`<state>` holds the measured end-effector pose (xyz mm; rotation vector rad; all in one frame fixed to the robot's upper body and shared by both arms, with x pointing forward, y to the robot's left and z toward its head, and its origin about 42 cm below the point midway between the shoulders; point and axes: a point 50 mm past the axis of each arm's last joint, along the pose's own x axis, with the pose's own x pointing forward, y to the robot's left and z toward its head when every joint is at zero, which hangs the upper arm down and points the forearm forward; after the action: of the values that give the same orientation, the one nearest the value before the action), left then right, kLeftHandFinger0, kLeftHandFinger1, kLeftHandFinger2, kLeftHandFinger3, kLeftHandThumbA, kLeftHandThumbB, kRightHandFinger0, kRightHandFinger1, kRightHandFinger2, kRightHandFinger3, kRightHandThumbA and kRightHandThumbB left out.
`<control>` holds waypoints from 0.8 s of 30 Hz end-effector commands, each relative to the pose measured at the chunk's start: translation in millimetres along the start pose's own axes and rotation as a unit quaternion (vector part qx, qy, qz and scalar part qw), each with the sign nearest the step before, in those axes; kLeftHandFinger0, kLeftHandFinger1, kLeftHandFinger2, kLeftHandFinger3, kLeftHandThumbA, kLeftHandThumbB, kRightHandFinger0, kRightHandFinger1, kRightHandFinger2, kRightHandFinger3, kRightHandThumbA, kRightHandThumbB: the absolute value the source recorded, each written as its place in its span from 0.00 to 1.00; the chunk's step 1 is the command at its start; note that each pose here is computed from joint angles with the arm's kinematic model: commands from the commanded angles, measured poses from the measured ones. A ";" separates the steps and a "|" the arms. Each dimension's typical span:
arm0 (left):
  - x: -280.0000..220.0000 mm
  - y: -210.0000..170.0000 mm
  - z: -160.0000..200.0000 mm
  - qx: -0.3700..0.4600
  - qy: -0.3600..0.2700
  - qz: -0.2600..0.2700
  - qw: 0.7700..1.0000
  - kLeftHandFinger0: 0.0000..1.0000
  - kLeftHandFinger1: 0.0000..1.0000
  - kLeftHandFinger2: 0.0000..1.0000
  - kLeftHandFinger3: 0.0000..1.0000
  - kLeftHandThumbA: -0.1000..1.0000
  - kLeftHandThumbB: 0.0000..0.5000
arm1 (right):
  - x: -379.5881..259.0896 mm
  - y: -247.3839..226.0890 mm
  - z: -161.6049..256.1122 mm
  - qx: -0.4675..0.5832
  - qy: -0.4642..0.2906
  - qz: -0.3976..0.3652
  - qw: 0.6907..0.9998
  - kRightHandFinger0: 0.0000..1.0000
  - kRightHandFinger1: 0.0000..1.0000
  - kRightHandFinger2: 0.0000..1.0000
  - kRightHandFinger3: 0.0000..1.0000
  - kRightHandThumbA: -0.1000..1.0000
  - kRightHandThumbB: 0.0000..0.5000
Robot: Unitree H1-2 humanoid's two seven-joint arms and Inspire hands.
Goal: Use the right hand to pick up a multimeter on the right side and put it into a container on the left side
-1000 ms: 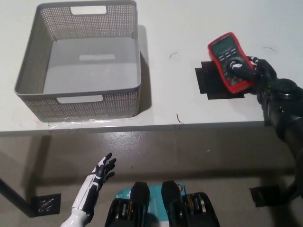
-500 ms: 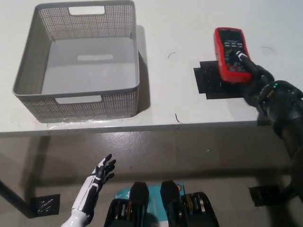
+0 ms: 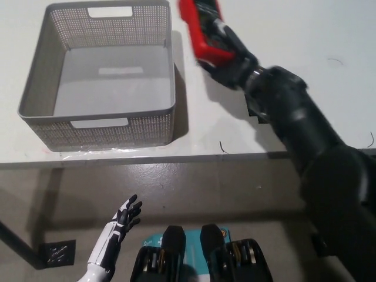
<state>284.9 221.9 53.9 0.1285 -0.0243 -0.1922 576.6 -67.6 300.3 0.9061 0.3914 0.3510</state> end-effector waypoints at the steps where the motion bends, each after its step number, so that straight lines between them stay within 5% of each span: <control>1: -1.1 2.3 9.3 0.010 -0.024 -0.009 1.000 1.00 1.00 1.00 1.00 1.00 0.81 | 2.9 84.1 24.5 -0.023 -0.031 0.119 0.992 0.00 0.03 0.65 1.00 0.00 0.30; 5: 1.0 2.8 11.3 0.014 -0.027 -0.010 0.999 1.00 1.00 1.00 1.00 1.00 0.85 | 5.2 114.3 14.2 -0.031 -0.032 0.140 0.989 0.00 0.06 0.70 0.86 0.00 0.32; 6: 1.8 3.5 11.6 0.017 -0.025 -0.009 1.000 1.00 1.00 1.00 1.00 1.00 0.84 | 5.7 124.5 9.4 -0.037 -0.024 0.150 0.988 0.00 0.04 0.67 1.00 0.00 0.35; 11: 0.8 2.3 11.2 0.023 -0.024 -0.015 0.999 1.00 1.00 1.00 1.00 1.00 0.79 | 7.1 149.8 -9.1 -0.086 -0.008 0.167 0.982 0.00 0.00 0.61 1.00 0.00 0.32; 14: 0.3 1.0 10.7 0.023 -0.025 -0.021 0.999 1.00 1.00 1.00 1.00 1.00 0.75 | 9.2 158.6 -22.8 -0.141 -0.015 0.143 0.980 0.00 0.07 0.73 1.00 0.00 0.33; 16: 0.9 0.7 10.6 0.030 -0.029 -0.024 0.999 1.00 1.00 1.00 1.00 1.00 0.75 | 10.3 161.9 -30.4 -0.191 -0.022 0.127 0.973 0.00 0.07 0.73 1.00 0.00 0.33; 17: 1.3 0.7 10.7 0.025 -0.031 -0.024 0.999 1.00 1.00 1.00 1.00 1.00 0.77 | 10.7 163.9 -35.0 -0.215 -0.025 0.122 0.969 0.00 0.10 0.74 0.65 0.00 0.35; 18: 2.0 0.5 11.1 0.023 -0.032 -0.025 0.999 1.00 1.00 1.00 1.00 1.00 0.77 | 10.9 164.2 -35.9 -0.224 -0.027 0.120 0.967 0.00 0.10 0.74 0.63 0.00 0.35; 19: 3.8 0.2 11.3 0.019 -0.033 -0.029 0.999 1.00 1.00 1.00 1.00 1.00 0.78 | 11.7 164.7 -40.4 -0.252 -0.033 0.105 0.961 0.00 0.13 0.76 0.47 0.00 0.40; 20: 4.3 0.1 11.4 0.021 -0.035 -0.030 0.999 1.00 1.00 1.00 1.00 1.00 0.79 | 12.6 164.4 -45.8 -0.298 -0.042 0.087 0.950 0.00 0.24 0.81 0.47 0.00 0.44; 22: 4.6 -0.1 12.1 0.022 -0.032 -0.033 0.999 1.00 1.00 1.00 1.00 1.00 0.83 | 13.7 160.5 -52.6 -0.357 -0.051 0.069 0.930 0.00 0.36 0.84 0.58 0.00 0.38; 23: 3.9 -0.3 13.1 0.024 -0.030 -0.033 0.999 1.00 1.00 1.00 1.00 1.00 0.82 | 14.3 157.9 -55.6 -0.371 -0.052 0.056 0.925 0.00 0.40 0.87 0.75 0.00 0.37; 24: 3.9 -0.8 14.3 0.026 -0.028 -0.034 0.999 1.00 1.00 1.00 1.00 1.00 0.81 | 14.6 156.9 -57.8 -0.406 -0.058 0.039 0.911 0.00 0.41 0.87 0.79 0.00 0.38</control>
<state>283.5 218.1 55.0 0.1553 -0.0296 -0.2351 540.2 57.5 341.2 0.3241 0.3051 0.5505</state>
